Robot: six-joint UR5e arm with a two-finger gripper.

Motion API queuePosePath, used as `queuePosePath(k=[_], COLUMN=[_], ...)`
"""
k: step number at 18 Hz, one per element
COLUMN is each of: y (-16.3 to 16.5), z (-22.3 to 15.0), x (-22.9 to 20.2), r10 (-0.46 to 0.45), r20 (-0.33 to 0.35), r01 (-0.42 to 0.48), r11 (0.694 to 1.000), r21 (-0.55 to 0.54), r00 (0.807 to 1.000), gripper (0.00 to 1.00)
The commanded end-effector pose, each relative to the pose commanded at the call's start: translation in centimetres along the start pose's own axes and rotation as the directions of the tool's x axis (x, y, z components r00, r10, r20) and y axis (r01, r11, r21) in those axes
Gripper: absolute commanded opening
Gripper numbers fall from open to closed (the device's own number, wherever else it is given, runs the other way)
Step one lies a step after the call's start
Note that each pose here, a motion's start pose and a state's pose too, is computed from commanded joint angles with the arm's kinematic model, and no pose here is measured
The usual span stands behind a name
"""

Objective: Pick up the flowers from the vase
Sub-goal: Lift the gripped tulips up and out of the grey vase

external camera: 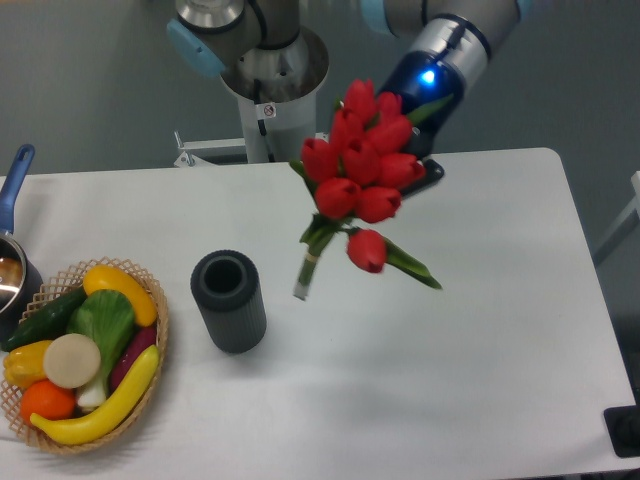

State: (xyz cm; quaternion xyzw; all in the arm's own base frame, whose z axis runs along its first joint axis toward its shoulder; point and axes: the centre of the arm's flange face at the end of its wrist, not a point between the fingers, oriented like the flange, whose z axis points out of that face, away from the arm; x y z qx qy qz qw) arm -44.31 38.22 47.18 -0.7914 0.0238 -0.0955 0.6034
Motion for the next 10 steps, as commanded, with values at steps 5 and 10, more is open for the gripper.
queuePosePath(k=[5, 10], y=[0.04, 0.03], z=[-0.24, -0.26], x=[-0.08, 0.06], r10=[0.005, 0.003], r20=[0.006, 0.005], r01=[-0.005, -0.003], r11=[1.000, 1.000], r21=[-0.001, 0.001], r00=[1.000, 1.000], gripper=[0.33, 0.34])
